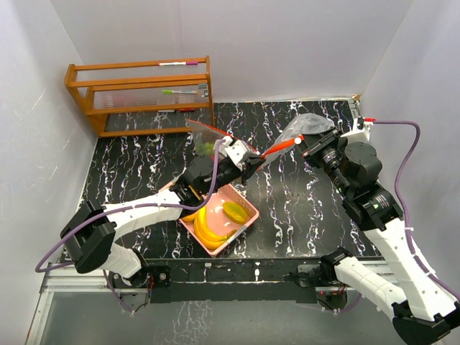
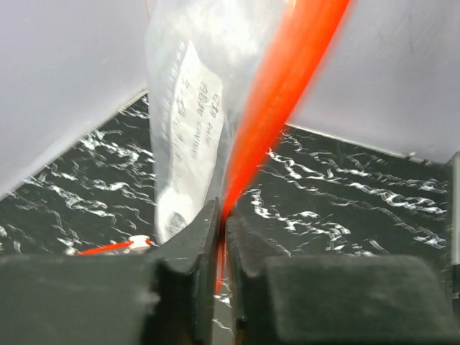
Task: Place the food in the zip-top bag and seal the zipper
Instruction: Open the zipper of the food storage bag.
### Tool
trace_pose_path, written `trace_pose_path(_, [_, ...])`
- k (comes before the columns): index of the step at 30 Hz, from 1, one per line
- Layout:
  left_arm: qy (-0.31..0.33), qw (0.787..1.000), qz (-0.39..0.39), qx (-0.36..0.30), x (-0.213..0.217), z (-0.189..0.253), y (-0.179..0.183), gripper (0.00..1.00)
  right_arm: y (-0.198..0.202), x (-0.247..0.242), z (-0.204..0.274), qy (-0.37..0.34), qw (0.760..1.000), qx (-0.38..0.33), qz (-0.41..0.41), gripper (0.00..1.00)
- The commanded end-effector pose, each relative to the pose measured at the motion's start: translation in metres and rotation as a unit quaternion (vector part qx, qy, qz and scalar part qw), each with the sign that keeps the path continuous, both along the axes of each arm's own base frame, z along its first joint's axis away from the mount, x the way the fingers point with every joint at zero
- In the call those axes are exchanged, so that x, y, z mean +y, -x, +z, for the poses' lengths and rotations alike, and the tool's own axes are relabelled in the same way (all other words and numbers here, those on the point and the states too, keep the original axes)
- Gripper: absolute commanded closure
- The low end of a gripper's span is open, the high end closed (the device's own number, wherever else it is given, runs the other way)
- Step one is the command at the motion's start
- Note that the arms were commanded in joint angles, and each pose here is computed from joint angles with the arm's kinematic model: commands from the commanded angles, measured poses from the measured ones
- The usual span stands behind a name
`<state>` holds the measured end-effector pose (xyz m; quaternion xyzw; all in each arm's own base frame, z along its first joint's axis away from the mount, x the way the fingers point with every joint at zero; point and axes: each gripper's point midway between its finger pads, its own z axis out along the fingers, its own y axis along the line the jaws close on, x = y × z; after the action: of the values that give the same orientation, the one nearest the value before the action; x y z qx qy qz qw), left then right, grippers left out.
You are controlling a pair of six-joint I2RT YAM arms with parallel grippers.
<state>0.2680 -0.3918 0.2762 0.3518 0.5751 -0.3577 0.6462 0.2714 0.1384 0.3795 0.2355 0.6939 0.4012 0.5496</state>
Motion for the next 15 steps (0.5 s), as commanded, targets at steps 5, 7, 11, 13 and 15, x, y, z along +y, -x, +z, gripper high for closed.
trace_pose_path(5, [0.059,0.996,-0.058,-0.022,-0.002,0.039,0.023,1.0,0.005,-0.003,0.018,0.011,1.0,-0.027,0.003,0.92])
trace_pose_path(7, [0.064,0.996,-0.058,-0.009,-0.002,0.039,0.024,1.0,0.004,-0.003,0.015,0.033,0.999,-0.024,0.007,0.91])
trace_pose_path(11, [0.063,0.997,-0.039,0.014,0.004,0.032,0.02,1.0,0.006,-0.01,0.011,0.086,0.996,-0.015,0.002,0.63])
trace_pose_path(13, [0.061,0.997,-0.026,0.027,0.006,0.024,0.017,1.0,0.01,-0.021,0.008,0.117,0.993,-0.007,-0.013,0.4])
trace_pose_path(15, [0.069,0.997,-0.02,0.029,0.013,0.03,0.019,1.0,0.016,-0.028,0.011,0.136,0.99,-0.017,-0.019,0.29])
